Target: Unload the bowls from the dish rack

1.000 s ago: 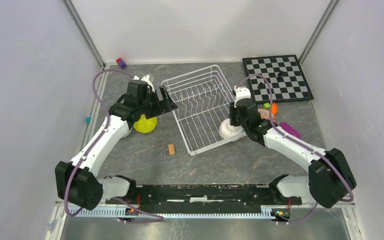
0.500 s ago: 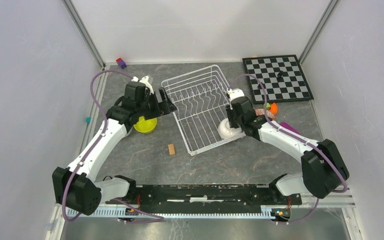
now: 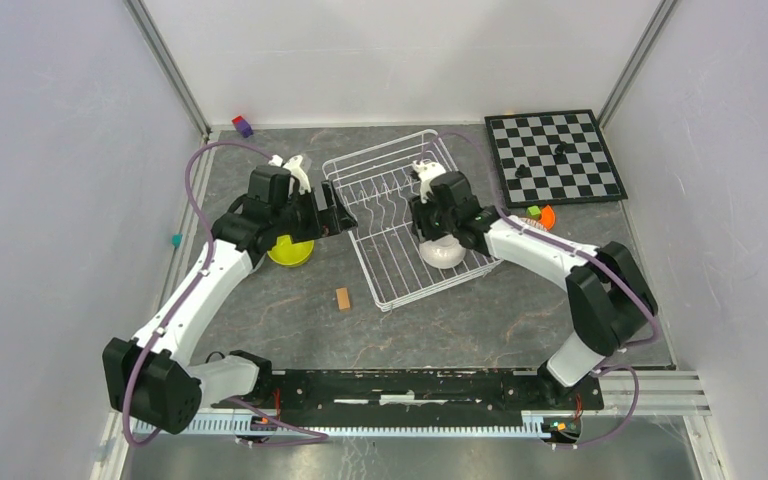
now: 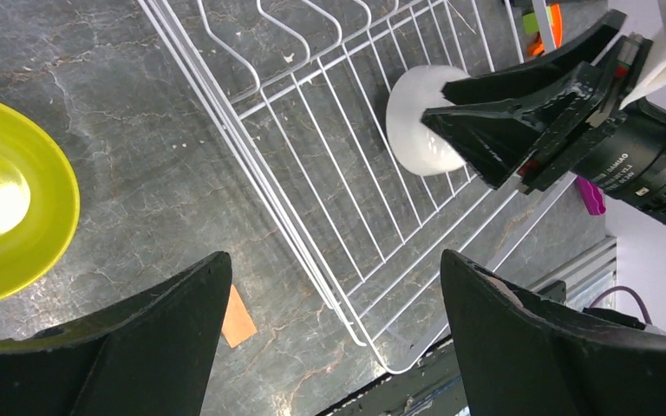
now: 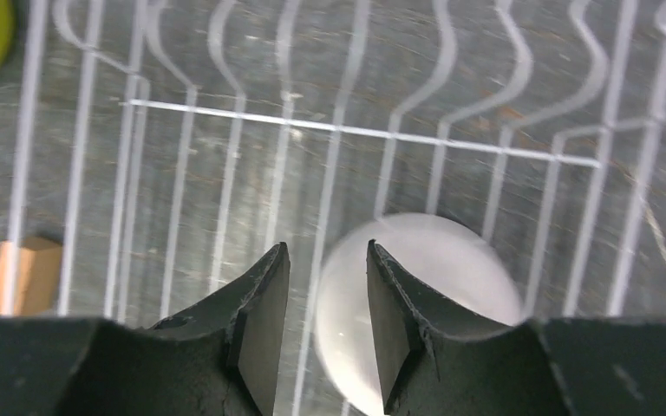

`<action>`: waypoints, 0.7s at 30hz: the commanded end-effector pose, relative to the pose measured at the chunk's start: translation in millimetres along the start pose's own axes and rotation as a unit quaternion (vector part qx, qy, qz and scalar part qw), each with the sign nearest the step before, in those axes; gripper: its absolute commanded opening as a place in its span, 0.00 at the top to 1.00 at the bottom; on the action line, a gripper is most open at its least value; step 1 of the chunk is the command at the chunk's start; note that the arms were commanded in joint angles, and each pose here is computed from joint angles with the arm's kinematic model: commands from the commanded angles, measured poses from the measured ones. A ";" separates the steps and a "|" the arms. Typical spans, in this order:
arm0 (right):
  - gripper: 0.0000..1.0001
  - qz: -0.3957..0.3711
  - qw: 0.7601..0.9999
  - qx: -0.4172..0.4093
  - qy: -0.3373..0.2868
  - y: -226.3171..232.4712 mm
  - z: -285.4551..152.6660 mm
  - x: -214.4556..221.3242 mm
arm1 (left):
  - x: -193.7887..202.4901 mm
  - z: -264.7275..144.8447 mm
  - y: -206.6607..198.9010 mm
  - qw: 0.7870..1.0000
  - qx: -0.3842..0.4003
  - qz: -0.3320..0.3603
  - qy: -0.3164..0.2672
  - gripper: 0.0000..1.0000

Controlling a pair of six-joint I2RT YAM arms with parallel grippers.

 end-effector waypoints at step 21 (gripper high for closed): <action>0.39 0.049 0.972 0.061 -0.220 -54.9 -106.2 -44.2 | -4.7 51.3 -87.8 0.996 0.010 0.085 -0.010 0.12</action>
Point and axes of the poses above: each gripper's point midway between its finger pads, its own z axis out along the fingers, its own y axis along the line the jaws close on, x = y × z, the point moved 4 cm from there along -z, back along the fingers, and after that the axes turned 12 degrees about z, right-handed, at the moved point
